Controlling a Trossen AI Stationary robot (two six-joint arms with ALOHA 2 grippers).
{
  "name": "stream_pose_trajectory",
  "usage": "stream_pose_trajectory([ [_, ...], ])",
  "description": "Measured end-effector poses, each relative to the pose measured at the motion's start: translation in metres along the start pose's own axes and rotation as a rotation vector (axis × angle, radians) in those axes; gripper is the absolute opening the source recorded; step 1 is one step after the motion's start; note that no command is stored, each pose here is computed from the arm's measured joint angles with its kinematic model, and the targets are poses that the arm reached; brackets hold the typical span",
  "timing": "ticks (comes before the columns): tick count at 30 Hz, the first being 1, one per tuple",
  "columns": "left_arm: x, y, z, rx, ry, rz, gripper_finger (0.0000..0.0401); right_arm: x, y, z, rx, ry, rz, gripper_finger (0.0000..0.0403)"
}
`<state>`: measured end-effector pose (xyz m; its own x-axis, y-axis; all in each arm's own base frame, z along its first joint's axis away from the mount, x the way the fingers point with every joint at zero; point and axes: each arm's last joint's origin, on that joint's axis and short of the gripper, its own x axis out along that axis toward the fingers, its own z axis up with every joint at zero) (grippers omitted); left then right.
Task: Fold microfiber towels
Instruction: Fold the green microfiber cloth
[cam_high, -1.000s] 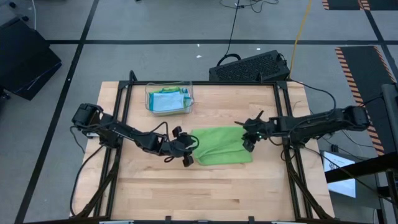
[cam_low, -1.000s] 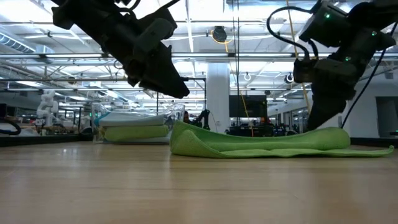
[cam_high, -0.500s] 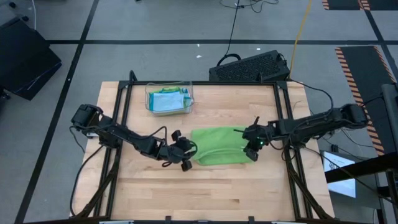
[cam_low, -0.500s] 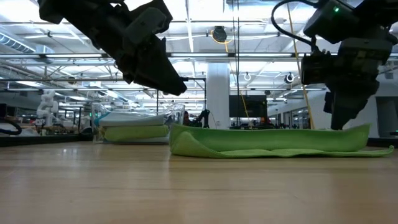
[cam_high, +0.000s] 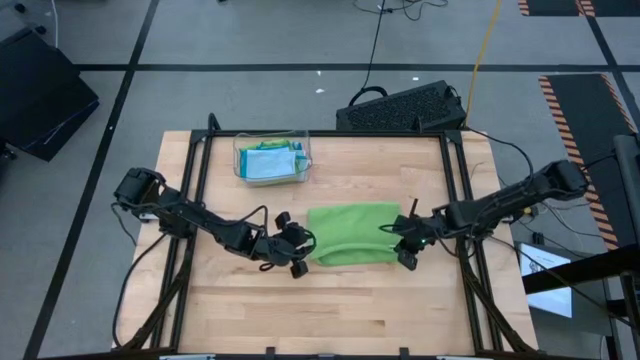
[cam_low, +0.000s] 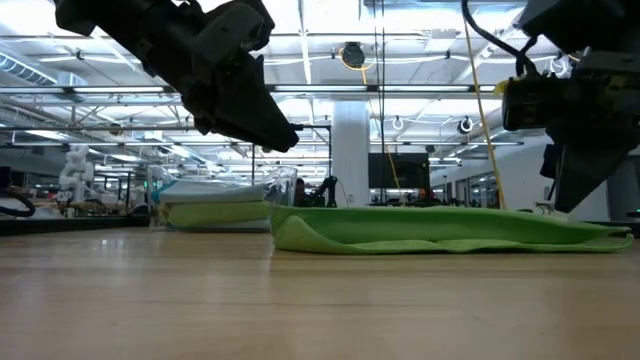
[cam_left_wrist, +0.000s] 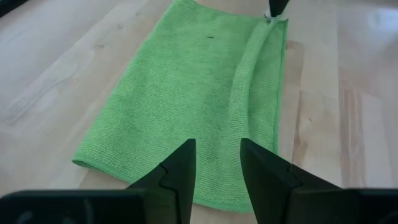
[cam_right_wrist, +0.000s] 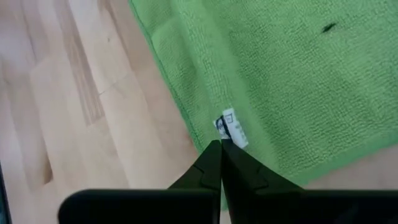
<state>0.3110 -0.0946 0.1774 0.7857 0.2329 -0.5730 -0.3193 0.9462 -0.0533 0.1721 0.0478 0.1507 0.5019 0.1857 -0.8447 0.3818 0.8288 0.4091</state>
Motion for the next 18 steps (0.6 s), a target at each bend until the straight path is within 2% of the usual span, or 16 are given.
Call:
stream_pose_trajectory([
  [6,0.0,0.001,0.001,-0.029,-0.025,0.038,0.0129,0.009,-0.008,-0.017,0.04,-0.014,-0.057,0.0002],
  [13,0.001,0.001,0.007,-0.054,-0.084,0.044,0.0129,0.024,-0.02,-0.038,0.067,-0.062,0.046,0.0002],
  [18,0.01,0.006,0.007,-0.067,-0.095,0.08,0.0129,0.027,-0.023,-0.045,0.043,-0.069,0.081,0.0002],
])
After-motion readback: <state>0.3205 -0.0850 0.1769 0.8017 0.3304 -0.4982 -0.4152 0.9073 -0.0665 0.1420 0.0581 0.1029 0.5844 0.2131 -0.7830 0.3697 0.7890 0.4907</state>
